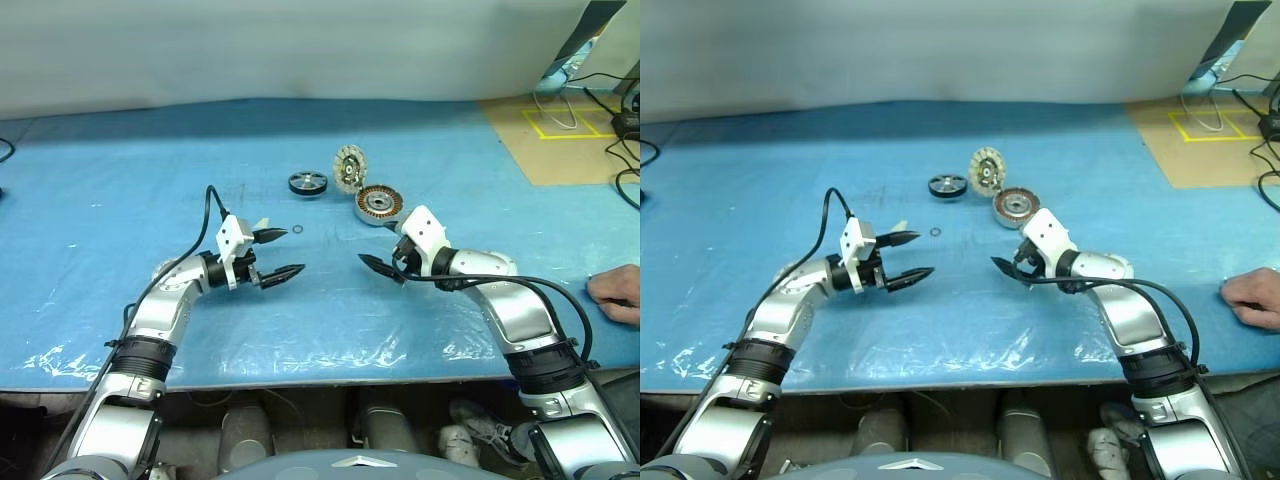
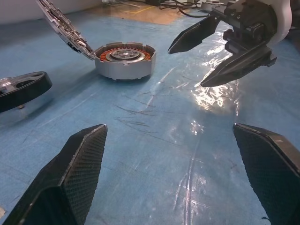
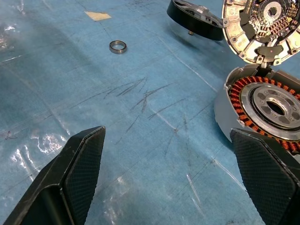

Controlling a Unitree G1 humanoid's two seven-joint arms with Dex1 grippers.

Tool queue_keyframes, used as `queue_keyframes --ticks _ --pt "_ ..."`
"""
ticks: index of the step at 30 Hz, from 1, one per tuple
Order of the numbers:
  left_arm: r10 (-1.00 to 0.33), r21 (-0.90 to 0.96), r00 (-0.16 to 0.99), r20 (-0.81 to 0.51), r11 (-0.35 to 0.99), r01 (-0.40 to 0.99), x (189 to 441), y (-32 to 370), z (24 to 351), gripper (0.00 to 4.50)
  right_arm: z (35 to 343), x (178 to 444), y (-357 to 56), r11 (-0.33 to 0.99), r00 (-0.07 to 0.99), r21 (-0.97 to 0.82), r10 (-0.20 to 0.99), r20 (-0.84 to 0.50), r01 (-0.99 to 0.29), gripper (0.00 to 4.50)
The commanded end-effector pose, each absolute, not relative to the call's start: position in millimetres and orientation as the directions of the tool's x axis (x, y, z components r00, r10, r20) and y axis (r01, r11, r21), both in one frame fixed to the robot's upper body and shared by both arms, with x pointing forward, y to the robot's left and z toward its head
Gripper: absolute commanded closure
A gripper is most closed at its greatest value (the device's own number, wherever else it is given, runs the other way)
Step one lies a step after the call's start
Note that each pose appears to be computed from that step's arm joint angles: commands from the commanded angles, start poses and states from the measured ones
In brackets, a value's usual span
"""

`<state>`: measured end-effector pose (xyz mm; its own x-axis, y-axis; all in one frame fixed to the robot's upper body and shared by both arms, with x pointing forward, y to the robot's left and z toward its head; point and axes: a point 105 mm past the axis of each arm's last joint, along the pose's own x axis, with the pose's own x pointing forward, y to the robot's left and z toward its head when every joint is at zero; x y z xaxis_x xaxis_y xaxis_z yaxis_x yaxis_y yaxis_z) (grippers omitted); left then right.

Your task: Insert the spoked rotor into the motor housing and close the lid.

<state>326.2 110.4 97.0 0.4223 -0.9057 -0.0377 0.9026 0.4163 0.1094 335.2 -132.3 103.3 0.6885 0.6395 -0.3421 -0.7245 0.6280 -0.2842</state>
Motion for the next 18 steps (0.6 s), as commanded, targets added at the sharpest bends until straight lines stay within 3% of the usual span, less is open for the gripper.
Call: queue_keyframes --ticks 1,18 --pt "-0.909 0.141 0.416 -0.036 0.408 0.902 326 112 101 0.01 120 338 -130 0.615 0.703 -0.342 0.648 -0.295 -0.71 0.04" --pt "-0.906 0.157 0.423 -0.03 0.414 0.897 325 113 102 0.01 136 365 -141 0.571 0.715 -0.439 0.619 -0.325 -0.694 0.04"
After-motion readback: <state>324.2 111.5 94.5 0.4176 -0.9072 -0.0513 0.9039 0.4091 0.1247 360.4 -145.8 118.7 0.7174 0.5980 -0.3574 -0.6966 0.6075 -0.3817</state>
